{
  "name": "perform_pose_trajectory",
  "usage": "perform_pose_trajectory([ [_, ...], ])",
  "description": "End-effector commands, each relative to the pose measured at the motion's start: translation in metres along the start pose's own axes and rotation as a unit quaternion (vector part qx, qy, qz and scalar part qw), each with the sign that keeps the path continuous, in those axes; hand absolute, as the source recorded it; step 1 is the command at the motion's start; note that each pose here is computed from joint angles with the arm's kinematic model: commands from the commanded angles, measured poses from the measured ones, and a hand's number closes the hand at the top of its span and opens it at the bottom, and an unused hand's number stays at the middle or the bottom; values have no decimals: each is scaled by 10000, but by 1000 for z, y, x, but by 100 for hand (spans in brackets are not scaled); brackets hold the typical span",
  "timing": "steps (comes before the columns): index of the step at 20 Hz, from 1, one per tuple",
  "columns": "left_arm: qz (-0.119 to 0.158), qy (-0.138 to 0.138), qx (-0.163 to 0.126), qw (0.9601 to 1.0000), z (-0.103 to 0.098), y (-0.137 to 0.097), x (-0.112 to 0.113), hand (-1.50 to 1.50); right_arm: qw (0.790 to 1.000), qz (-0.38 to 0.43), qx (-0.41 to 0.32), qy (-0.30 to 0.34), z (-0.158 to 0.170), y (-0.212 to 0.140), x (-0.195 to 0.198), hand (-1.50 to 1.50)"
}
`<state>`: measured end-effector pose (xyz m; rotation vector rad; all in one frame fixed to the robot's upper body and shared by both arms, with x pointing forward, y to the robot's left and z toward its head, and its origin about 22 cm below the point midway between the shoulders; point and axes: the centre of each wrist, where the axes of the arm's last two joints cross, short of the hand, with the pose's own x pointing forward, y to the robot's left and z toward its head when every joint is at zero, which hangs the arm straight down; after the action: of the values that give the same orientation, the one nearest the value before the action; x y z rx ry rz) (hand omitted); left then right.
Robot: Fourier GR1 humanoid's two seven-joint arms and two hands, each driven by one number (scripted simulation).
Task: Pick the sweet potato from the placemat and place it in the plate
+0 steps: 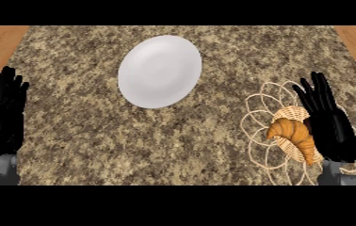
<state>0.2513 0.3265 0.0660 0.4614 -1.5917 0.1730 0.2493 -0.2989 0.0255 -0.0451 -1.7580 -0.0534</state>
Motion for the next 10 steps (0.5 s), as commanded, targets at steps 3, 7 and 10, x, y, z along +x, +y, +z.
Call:
perform_pose_trajectory([
  [3, -902, -253, -551, 9941, 11, -1, -14, 0, 9909, -1181, 649, -24, -23, -18, 29, -150],
  [7, -1502, 54, -1146, 9820, 27, 15, -37, 0, 9881, 1445, 458, -246, -25, -76, 80, -150],
  [10, -1549, -73, -1326, 9790, 36, 10, -61, 0, 9921, 102, -613, -1087, -3, -83, 54, -150],
])
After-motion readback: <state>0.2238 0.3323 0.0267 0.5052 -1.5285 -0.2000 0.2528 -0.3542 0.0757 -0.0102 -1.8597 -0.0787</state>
